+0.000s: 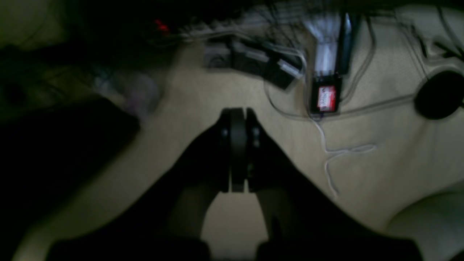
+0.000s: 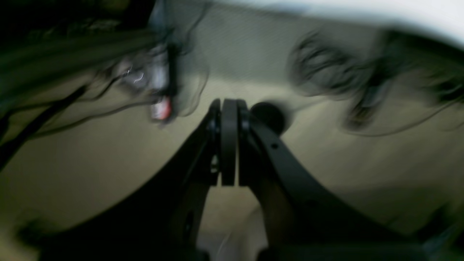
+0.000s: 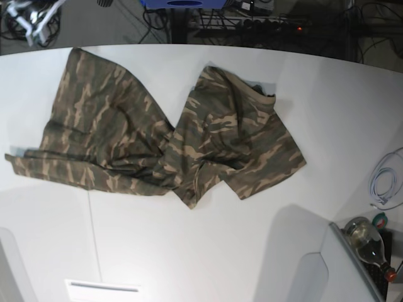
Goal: Layout the t-shirt on the table in an organized manner, then fold the t-shirt properly
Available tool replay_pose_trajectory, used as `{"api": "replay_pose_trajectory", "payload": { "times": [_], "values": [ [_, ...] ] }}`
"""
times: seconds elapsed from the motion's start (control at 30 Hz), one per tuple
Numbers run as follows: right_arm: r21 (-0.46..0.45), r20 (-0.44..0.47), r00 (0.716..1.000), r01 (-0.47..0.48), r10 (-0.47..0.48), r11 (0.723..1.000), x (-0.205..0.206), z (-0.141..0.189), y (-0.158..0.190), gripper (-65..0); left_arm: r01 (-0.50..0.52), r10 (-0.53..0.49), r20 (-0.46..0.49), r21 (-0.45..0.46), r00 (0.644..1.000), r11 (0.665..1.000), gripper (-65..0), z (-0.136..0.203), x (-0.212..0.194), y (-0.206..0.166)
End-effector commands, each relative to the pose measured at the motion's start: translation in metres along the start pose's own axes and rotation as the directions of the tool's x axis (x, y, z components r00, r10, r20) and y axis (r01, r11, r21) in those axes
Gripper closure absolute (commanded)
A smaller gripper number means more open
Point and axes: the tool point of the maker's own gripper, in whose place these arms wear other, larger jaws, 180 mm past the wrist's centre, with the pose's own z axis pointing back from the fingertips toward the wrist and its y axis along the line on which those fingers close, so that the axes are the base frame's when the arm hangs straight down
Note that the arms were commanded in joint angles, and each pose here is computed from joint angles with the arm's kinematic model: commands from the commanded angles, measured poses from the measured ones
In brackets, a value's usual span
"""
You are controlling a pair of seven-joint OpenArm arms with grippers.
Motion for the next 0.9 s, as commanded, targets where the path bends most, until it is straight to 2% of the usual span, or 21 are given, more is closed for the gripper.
{"api": "replay_pose_trajectory", "payload": {
  "times": [0.0, 0.1, 0.2, 0.3, 0.4, 0.43, 0.53, 0.63, 0.7, 0.8, 0.87],
  "values": [
    [0.020, -0.013, 1.000, 0.014, -0.014, 1.000, -0.009, -0.009, -0.003, -0.6, 0.007, -0.007, -0.029, 0.016, 1.000, 1.000, 0.0, -0.004, -0.016, 0.009],
    [0.136, -0.069, 0.997, 0.042, -0.033, 0.990, -0.032, -0.053, 0.021, -0.6, -0.020, 0.021, -0.073, 0.019, 0.997, 1.000, 0.0, -0.031, -0.029, 0.003],
    [0.220, -0.150, 0.988, 0.076, -0.043, 0.973, -0.058, -0.091, 0.049, -0.6, -0.017, 0.017, -0.091, 0.002, 0.996, 1.000, 0.0, -0.048, -0.026, -0.005],
    [0.301, -0.201, 0.977, 0.127, -0.067, 0.945, -0.077, -0.117, 0.083, -0.6, 0.033, -0.037, -0.096, -0.044, 0.995, 0.998, 0.0, -0.053, -0.021, -0.018],
    [0.358, -0.213, 0.971, 0.180, -0.107, 0.916, -0.086, -0.129, 0.103, -0.6, 0.113, -0.123, -0.104, -0.101, 0.987, 0.989, 0.0, -0.053, -0.024, -0.033],
    [0.357, -0.216, 0.967, 0.205, -0.133, 0.911, -0.087, -0.132, 0.107, -0.6, 0.136, -0.149, -0.105, -0.121, 0.983, 0.983, 0.0, -0.053, -0.026, -0.040],
    [0.249, -0.183, 0.966, 0.228, -0.185, 0.941, -0.091, -0.146, 0.095, -0.6, 0.213, -0.232, -0.103, -0.171, 0.967, 0.962, 0.0, -0.053, -0.028, -0.052],
    [0.164, -0.144, 0.984, 0.130, -0.107, 0.978, -0.098, -0.151, 0.084, -0.6, 0.263, -0.284, -0.089, -0.195, 0.955, 0.945, 0.0, -0.053, -0.026, -0.055],
    [0.107, -0.136, 0.990, 0.062, -0.047, 0.992, -0.099, -0.154, 0.076, -0.6, 0.266, -0.287, -0.086, -0.195, 0.954, 0.944, 0.0, -0.054, -0.025, -0.056],
    [0.085, -0.141, 0.990, 0.015, -0.003, 0.996, -0.100, -0.155, 0.077, -0.6, 0.262, -0.284, -0.093, -0.195, 0.954, 0.945, 0.0, -0.053, -0.028, -0.055],
    [0.088, -0.139, 0.990, 0.016, -0.003, 0.996, -0.099, -0.155, 0.079, -0.6, 0.262, -0.284, -0.096, -0.196, 0.954, 0.945, 0.0, -0.052, -0.029, -0.055]
  ]
}}
